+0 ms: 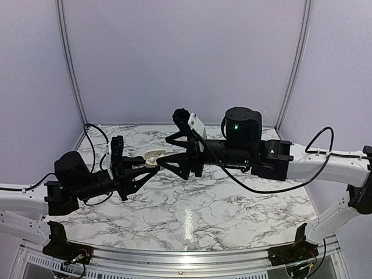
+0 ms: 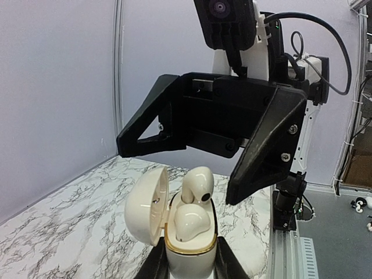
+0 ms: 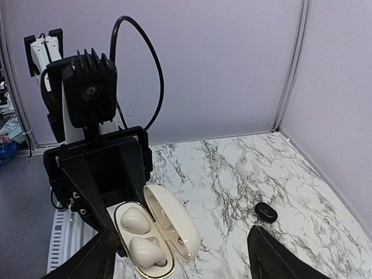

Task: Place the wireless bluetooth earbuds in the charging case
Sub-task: Adjust the right earbud in the right side groove of the charging case.

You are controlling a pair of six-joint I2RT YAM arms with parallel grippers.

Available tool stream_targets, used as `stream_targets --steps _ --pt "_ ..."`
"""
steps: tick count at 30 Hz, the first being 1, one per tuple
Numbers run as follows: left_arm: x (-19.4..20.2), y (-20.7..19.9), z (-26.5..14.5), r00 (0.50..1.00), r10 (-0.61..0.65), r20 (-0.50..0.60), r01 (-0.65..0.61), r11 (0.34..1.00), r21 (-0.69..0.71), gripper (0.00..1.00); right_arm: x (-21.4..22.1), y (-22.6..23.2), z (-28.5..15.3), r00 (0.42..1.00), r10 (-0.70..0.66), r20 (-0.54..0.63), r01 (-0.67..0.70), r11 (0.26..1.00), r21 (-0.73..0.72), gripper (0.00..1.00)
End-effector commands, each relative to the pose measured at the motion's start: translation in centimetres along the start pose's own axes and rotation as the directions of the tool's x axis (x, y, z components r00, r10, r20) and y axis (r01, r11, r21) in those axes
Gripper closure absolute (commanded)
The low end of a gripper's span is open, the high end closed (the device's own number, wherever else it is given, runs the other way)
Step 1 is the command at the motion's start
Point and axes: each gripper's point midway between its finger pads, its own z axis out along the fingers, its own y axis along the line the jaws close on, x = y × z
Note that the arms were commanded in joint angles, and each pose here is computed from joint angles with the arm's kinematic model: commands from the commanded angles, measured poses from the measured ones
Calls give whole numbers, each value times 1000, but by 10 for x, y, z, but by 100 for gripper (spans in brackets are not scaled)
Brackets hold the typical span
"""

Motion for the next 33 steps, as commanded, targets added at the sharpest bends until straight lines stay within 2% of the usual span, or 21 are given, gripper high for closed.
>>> stream_targets --steps 1,12,21,33 --pt "-16 -2 3 999 23 31 -23 1000 14 100 -11 -10 5 1000 17 9 -18 999 46 23" --pt "-13 0 4 999 27 20 -27 1000 6 100 -7 -14 14 997 71 17 -72 996 57 24" --pt "-13 4 1 1000 16 25 -15 1000 -17 100 -18 6 -5 998 21 63 -19 999 -31 22" --pt "-15 4 1 1000 13 28 -13 1000 -20 100 -9 -19 -5 999 36 12 -37 993 114 23"
